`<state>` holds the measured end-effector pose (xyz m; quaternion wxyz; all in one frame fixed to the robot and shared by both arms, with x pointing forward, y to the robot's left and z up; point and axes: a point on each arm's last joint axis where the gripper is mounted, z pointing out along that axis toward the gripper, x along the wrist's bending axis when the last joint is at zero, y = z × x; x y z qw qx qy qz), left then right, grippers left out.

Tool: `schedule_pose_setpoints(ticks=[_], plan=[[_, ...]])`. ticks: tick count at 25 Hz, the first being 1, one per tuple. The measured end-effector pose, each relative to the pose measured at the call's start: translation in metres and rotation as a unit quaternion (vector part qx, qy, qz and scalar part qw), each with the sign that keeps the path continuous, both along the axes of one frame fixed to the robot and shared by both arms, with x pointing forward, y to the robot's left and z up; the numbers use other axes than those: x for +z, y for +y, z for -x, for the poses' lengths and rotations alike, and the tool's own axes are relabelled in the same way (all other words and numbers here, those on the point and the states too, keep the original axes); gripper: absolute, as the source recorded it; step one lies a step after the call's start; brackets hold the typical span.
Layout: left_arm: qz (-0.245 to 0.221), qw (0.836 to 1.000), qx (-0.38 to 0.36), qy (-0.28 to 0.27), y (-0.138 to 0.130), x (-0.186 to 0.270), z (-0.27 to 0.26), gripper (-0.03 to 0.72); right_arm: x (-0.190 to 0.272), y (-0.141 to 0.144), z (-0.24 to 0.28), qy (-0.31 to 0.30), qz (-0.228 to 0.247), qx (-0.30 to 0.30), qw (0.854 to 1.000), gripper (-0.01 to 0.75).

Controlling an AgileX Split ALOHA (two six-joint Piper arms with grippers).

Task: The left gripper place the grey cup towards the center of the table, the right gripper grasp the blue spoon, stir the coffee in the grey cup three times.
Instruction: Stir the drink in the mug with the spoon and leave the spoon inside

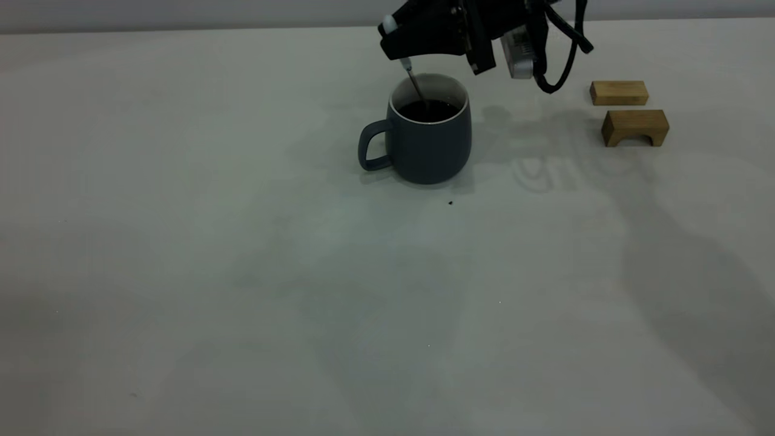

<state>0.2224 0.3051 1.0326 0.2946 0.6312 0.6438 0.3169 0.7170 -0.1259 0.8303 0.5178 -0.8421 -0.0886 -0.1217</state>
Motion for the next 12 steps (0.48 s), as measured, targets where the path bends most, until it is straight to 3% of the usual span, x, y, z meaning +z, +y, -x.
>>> schedule_pose_setpoints(ticks=[5,12], plan=[[0.000,1.000,0.000,0.000,0.000,0.000,0.000,0.297,-0.001,-0.011,-0.002,0.006,0.007,-0.002,1.000,0.136],[0.000,1.000,0.000,0.000,0.000,0.000,0.000,0.297,-0.001,-0.019,0.001,0.126,-0.007,-0.033,0.991,0.136]])
